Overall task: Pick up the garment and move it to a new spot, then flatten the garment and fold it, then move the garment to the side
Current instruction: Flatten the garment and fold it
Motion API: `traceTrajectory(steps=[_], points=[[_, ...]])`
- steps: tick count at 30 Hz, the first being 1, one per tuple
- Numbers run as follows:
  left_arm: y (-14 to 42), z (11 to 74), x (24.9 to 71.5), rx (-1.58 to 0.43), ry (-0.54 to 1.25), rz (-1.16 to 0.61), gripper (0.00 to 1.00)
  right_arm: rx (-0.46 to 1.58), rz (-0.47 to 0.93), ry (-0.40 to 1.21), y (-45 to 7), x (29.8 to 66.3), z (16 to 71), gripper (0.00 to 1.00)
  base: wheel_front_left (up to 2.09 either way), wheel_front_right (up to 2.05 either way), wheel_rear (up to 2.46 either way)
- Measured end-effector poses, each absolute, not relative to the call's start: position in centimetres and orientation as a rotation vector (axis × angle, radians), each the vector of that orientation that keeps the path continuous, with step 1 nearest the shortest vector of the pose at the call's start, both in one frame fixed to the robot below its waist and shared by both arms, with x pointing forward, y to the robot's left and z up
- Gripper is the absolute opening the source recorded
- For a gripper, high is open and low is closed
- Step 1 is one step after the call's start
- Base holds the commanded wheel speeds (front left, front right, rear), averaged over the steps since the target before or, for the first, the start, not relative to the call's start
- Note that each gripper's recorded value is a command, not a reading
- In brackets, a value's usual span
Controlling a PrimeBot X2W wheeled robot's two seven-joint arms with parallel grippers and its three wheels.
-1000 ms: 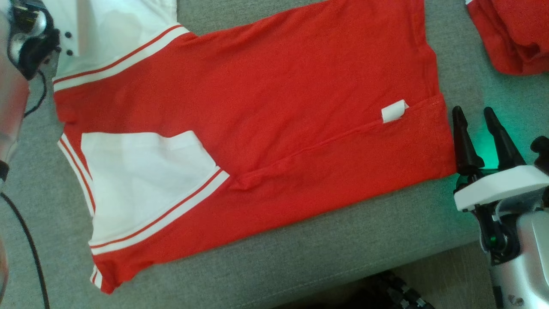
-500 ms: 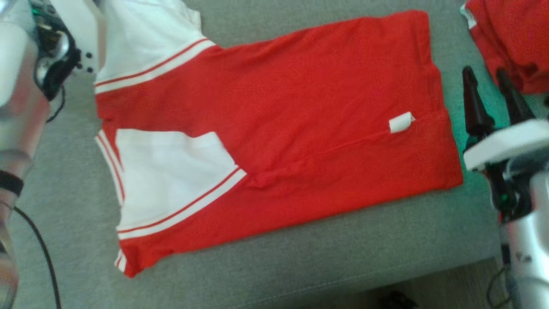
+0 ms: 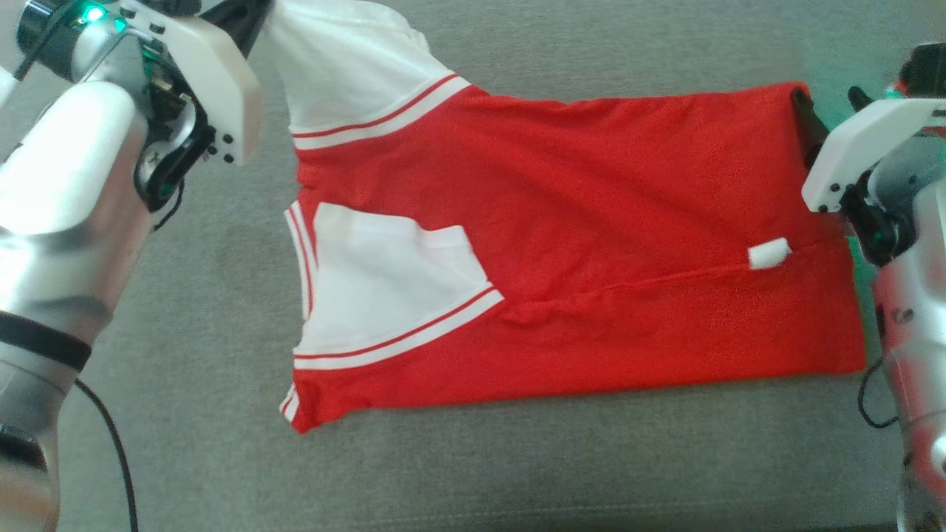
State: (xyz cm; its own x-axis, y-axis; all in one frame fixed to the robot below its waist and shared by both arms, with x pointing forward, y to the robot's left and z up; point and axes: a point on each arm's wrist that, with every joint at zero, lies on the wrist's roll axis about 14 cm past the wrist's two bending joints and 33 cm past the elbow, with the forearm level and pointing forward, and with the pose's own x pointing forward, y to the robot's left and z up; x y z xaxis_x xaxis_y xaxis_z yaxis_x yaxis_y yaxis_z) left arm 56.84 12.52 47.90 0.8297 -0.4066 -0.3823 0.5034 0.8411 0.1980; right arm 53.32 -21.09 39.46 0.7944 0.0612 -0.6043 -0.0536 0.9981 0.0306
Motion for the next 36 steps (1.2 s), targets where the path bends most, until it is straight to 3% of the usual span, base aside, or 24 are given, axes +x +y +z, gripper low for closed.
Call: traceTrajectory(steps=[9, 12, 16, 17, 19, 21, 27, 36], points=[[14.0, 47.9, 55.8, 0.307, 0.341, -0.468, 0.0, -0.014, 0.11, 0.767, -18.7, 53.9, 37.6, 1.0, 0.0, 0.0, 0.0], [13.9, 47.8, 55.8, 0.31, 0.344, -0.472, 0.0, -0.021, 0.12, 0.76, -18.5, 54.0, 37.7, 0.91, 0.0, 0.0, 0.0], [13.8, 47.5, 55.7, 0.314, 0.35, -0.475, 0.0, -0.034, 0.13, 0.767, -18.2, 54.2, 37.7, 0.49, 0.0, 0.0, 0.0], [13.8, 47.4, 55.7, 0.314, 0.352, -0.475, 0.0, -0.038, 0.132, 0.769, -18.2, 54.3, 37.7, 0.48, 0.0, 0.0, 0.0], [13.9, 47.2, 55.7, 0.316, 0.359, -0.474, 0.0, -0.04, 0.137, 0.769, -18.0, 54.6, 37.7, 0.32, 0.0, 0.0, 0.0], [14.1, 46.9, 55.6, 0.317, 0.365, -0.472, 0.0, -0.041, 0.139, 0.767, -17.8, 54.9, 37.7, 0.0, 0.0, 0.0, 0.0], [14.1, 46.7, 55.6, 0.32, 0.356, -0.476, 0.0, -0.036, 0.133, 0.687, -17.9, 56.2, 38.9, 0.0, 0.0, 0.0, 0.0], [13.0, 49.8, 56.7, 0.304, 0.168, -0.478, 0.0, -0.005, 0.042, 0.538, -21.9, 58.2, 43.5, 0.0, 0.0, 0.0, 0.0]])
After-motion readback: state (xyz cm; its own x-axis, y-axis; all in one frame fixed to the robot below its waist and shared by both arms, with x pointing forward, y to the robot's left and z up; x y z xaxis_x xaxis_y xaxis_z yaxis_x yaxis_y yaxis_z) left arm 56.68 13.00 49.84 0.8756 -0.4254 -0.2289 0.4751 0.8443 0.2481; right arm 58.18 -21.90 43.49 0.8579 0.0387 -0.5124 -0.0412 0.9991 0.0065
